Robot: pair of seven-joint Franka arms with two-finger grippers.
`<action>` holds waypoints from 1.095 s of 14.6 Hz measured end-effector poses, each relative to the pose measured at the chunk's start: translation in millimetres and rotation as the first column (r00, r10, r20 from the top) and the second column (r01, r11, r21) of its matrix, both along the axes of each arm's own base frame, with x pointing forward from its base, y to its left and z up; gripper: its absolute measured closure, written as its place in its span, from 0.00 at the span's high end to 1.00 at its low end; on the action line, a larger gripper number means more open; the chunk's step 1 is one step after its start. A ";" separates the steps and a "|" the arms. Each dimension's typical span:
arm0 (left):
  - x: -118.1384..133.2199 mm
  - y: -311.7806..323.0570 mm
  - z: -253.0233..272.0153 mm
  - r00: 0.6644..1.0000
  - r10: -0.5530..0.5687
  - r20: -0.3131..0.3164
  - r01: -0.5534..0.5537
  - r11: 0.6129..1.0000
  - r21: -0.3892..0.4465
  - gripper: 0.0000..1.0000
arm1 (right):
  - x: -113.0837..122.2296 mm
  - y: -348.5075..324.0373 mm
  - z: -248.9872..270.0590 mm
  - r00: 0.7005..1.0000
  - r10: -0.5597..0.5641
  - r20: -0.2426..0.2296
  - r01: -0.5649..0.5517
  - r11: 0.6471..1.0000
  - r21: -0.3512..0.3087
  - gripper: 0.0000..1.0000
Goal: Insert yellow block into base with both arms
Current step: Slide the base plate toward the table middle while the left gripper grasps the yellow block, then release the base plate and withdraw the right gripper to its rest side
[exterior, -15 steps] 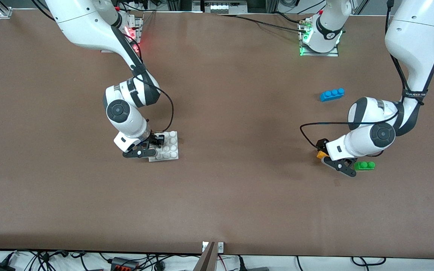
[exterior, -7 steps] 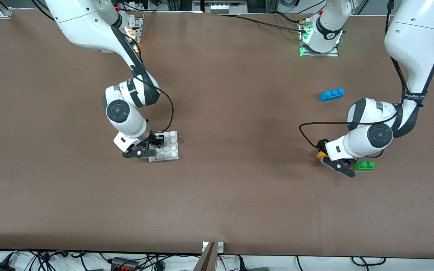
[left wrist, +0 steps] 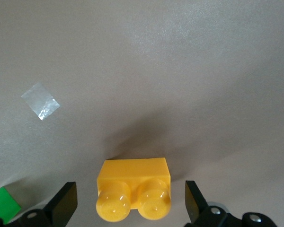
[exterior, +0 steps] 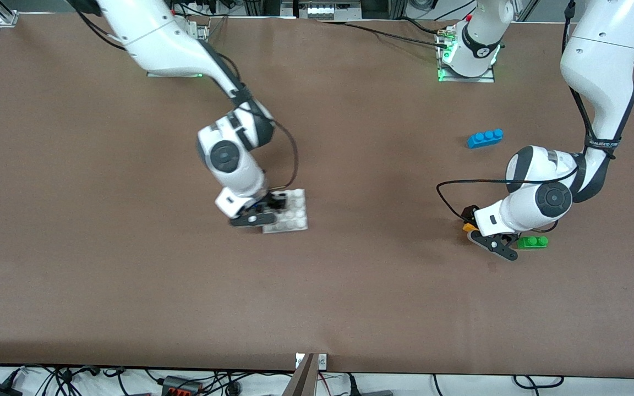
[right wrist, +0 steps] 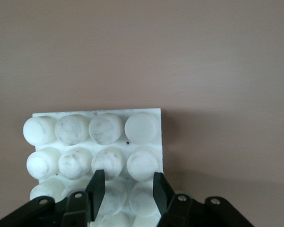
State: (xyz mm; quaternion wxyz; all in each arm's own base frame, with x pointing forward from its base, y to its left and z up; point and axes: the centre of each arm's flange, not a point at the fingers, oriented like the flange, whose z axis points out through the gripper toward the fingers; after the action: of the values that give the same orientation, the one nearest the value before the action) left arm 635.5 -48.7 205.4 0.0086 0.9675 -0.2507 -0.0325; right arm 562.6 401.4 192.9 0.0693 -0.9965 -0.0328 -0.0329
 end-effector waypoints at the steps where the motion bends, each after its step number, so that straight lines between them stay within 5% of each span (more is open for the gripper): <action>1: 0.0 0.4 -1.0 1.000 0.001 -0.001 -0.001 1.000 0.000 1.00 | -1.6 8.5 -0.3 1.000 0.000 0.001 0.000 1.000 0.006 0.48; 12: -0.7 2.2 -7.6 1.000 -0.012 -0.004 0.012 1.000 0.010 1.00 | -3.9 27.6 -1.9 0.999 -0.037 -0.019 0.038 0.998 0.047 0.49; 16: -1.1 2.6 -10.0 1.000 -0.011 -0.006 0.011 1.000 0.008 1.00 | -0.4 31.9 12.4 0.994 -0.024 -0.105 0.023 1.000 -0.015 0.64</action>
State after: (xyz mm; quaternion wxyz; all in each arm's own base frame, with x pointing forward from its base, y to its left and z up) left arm 634.5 -46.1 195.4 0.0051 0.9660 -0.2558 -0.0366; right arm 562.3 433.3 205.3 0.0639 -0.9976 -0.0176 0.0192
